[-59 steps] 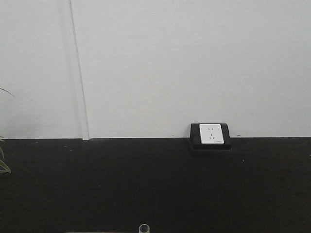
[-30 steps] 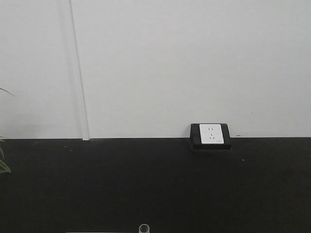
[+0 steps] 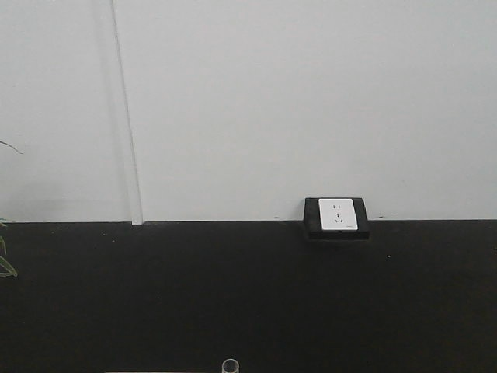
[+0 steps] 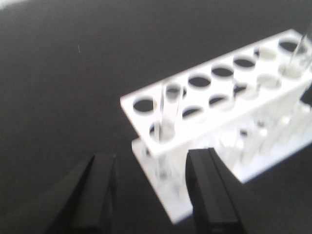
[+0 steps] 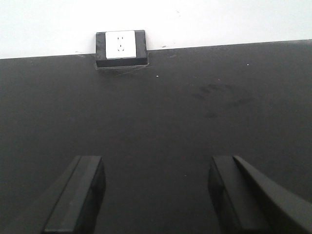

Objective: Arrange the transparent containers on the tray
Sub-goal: 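Move the left gripper down over a clear glass tube in the rack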

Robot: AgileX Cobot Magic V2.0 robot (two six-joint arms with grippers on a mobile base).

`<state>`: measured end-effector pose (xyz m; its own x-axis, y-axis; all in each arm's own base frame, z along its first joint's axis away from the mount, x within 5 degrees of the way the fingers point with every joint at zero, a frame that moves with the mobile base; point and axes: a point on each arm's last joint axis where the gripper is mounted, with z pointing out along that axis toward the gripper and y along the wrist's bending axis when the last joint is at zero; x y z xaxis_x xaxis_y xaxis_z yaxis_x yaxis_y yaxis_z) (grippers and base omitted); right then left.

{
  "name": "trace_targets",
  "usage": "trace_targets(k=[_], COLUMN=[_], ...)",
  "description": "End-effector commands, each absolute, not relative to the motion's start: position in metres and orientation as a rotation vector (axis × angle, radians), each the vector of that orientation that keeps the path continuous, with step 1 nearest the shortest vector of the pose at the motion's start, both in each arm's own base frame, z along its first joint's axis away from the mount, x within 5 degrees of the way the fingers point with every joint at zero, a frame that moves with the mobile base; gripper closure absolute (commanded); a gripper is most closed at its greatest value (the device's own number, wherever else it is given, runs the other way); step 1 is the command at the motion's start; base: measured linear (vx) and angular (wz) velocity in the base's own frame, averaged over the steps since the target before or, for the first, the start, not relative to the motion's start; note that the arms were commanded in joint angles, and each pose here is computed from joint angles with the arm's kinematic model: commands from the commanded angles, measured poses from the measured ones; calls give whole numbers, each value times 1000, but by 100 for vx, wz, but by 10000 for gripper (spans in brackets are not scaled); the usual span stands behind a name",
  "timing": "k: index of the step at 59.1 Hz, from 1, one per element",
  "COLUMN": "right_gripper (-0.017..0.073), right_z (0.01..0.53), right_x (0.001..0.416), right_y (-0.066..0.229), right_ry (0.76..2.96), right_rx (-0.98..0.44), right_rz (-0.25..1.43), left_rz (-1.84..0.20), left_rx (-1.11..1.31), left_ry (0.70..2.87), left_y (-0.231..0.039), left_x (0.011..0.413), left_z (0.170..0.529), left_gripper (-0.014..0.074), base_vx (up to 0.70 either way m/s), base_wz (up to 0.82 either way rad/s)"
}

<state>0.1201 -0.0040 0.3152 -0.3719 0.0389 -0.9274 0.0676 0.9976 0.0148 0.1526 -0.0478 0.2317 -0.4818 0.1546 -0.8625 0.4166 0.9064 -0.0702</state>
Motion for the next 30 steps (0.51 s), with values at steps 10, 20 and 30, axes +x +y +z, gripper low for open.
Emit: trace_targets(k=[10, 20, 30], right_gripper=[36, 36, 36], right_z=[332, 332, 332], right_x=[123, 123, 123], right_y=[-4, -4, -4], right_ry=[1853, 1853, 1853], right_rx=[51, 51, 51], right_rz=[-36, -36, -36], left_rz=[-278, -207, -228], left_rx=[221, 219, 88], left_ry=[2103, 2008, 1930], left_y=[-39, -36, -32], left_x=[163, 172, 177], left_z=[256, 283, 294], left_gripper=[139, 139, 139], base_vx=[0, 0, 0], base_wz=[0, 0, 0])
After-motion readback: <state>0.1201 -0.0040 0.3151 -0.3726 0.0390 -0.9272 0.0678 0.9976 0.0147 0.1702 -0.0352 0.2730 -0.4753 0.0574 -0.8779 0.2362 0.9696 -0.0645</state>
